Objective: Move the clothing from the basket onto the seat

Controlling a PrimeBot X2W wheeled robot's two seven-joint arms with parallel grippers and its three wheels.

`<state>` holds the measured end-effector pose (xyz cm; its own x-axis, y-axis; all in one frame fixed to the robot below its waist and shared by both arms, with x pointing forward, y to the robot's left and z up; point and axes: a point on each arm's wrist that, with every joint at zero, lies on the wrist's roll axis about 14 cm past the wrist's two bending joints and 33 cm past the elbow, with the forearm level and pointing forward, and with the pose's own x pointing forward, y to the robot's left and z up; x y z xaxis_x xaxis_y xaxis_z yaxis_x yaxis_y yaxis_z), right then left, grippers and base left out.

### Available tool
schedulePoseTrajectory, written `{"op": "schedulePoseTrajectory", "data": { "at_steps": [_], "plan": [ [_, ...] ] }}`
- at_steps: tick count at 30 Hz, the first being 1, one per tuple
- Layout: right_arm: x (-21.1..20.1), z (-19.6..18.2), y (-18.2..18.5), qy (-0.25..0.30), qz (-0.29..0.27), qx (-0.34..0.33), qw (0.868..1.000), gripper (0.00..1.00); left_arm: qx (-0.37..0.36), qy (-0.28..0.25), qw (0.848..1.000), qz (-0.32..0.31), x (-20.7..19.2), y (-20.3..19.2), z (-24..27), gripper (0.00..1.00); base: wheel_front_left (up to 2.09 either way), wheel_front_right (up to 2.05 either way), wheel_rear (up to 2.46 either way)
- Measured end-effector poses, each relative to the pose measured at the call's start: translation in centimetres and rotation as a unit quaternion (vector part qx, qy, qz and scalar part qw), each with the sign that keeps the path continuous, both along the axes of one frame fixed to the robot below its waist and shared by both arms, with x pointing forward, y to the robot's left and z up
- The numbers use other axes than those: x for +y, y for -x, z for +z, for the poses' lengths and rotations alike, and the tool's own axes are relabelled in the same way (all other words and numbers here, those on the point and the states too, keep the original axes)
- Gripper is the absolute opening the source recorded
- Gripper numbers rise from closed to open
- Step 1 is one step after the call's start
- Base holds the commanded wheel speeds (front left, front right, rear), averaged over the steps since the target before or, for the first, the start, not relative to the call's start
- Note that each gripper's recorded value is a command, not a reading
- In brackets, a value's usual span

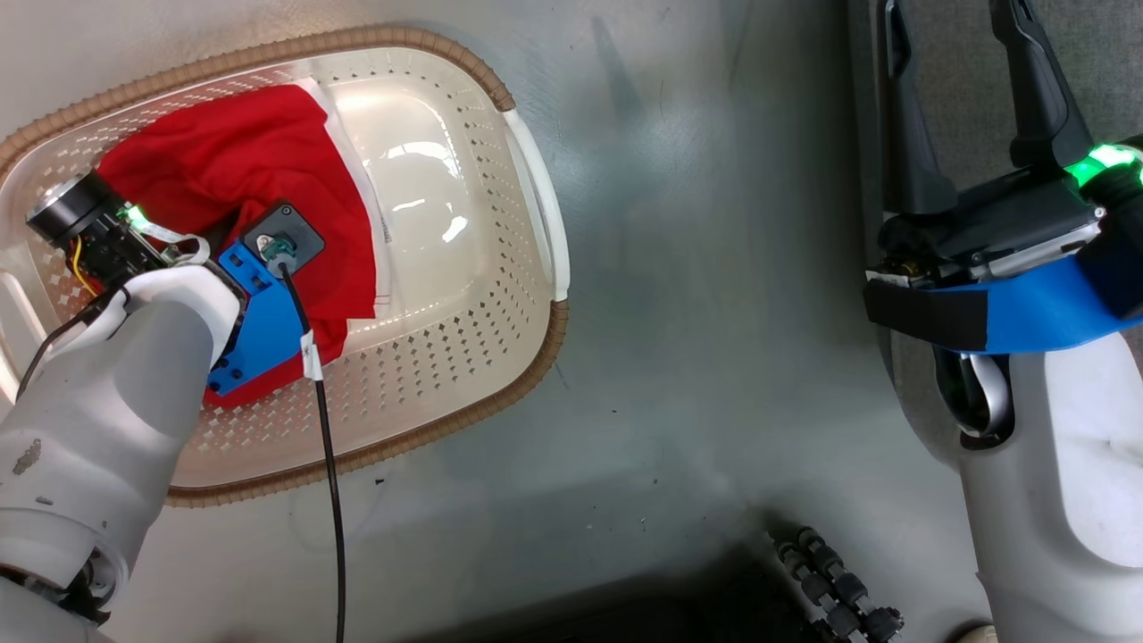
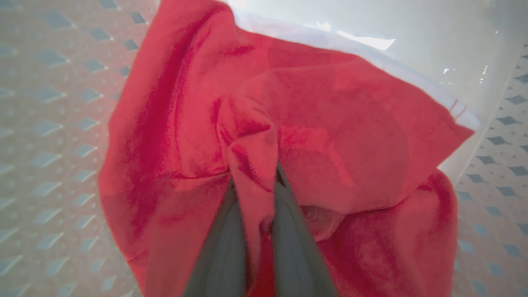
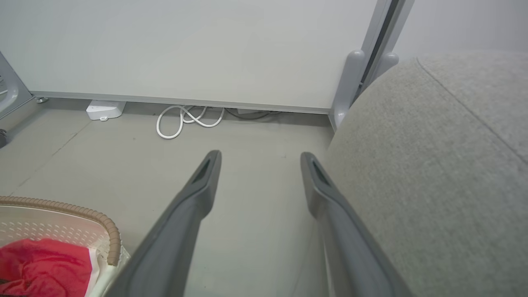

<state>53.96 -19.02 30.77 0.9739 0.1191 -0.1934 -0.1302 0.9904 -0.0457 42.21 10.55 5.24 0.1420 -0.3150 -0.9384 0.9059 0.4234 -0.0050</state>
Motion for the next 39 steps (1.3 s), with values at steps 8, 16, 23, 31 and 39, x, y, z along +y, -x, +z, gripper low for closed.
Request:
{"op": "schedulePoseTrajectory", "data": {
  "at_steps": [8, 16, 23, 31, 39],
  "plan": [
    [-0.3, 0.2, -0.1, 0.000, -0.005, -0.001, 1.000, 1.00, -0.002, 0.006, 1.000, 0.011, -0.4, -0.2, 0.4, 0.00, 0.00, 0.00, 0.00],
    [0.1, 1.6, -0.5, -0.004, -0.002, -0.016, 1.000, 1.00, -0.020, 0.050, 0.998, 0.037, -2.7, -0.9, 2.8, 0.00, 0.00, 0.00, 0.00],
    [0.7, 3.9, -0.7, -0.010, 0.003, -0.036, 0.999, 1.00, -0.042, 0.104, 0.992, 0.051, -5.3, -1.0, 6.2, 0.00, 0.00, 0.00, 0.00],
    [0.8, 7.0, 0.1, -0.014, 0.003, -0.055, 0.998, 1.00, -0.079, 0.166, 0.979, 0.088, -7.8, -2.0, 11.5, 0.00, 0.00, 0.00, 0.00],
    [1.0, 10.3, 1.8, -0.018, 0.003, -0.073, 0.997, 1.00, -0.136, 0.244, 0.952, 0.128, -10.1, -3.9, 18.8, 0.00, 0.00, 0.00, 0.00]
  ]
}}
